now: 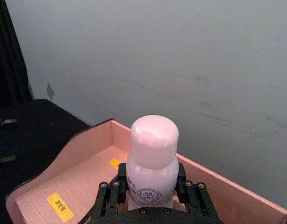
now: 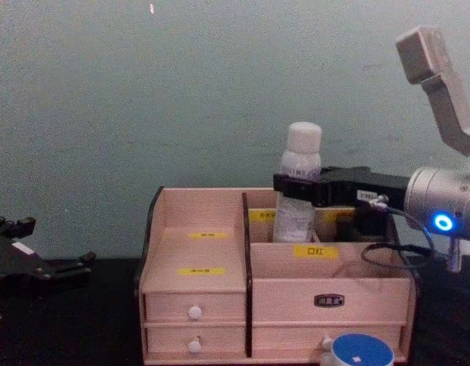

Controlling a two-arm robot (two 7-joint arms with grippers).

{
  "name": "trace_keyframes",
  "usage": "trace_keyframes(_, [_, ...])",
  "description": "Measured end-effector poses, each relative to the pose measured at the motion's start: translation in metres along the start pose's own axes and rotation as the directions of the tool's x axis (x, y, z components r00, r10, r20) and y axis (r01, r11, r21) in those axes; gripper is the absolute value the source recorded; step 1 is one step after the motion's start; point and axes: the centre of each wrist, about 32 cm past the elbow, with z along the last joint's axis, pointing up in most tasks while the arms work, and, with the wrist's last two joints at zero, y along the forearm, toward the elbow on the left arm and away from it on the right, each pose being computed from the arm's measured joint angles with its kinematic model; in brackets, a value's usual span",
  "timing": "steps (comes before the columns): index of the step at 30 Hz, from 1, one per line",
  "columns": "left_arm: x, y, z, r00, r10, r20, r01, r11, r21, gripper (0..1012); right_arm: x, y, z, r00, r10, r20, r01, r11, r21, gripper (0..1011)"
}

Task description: Pick up the facial cleanser and watermelon frost from the table and place them into the tiered storage box.

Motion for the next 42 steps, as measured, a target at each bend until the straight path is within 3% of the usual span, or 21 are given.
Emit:
trace_keyframes(22, [0.0, 0.0, 0.0, 1.0, 0.0, 0.0, 0.0, 1.0, 0.0, 1001, -0.003, 0.005, -0.018, 1.0, -0.01, -0.01, 0.01, 0.998, -0.061, 593])
trace_keyframes(40, [0.0, 0.0, 0.0, 1.0, 0.0, 0.0, 0.0, 1.0, 0.0, 1001, -0.003, 0.005, -0.019, 1.0, -0.012, -0.006, 0.012, 0.997, -0.071, 595])
trace_keyframes(42, [0.0, 0.0, 0.0, 1.0, 0.0, 0.0, 0.0, 1.0, 0.0, 1001, -0.003, 0.005, -0.019, 1.0, -0.013, -0.006, 0.012, 0.997, -0.071, 653])
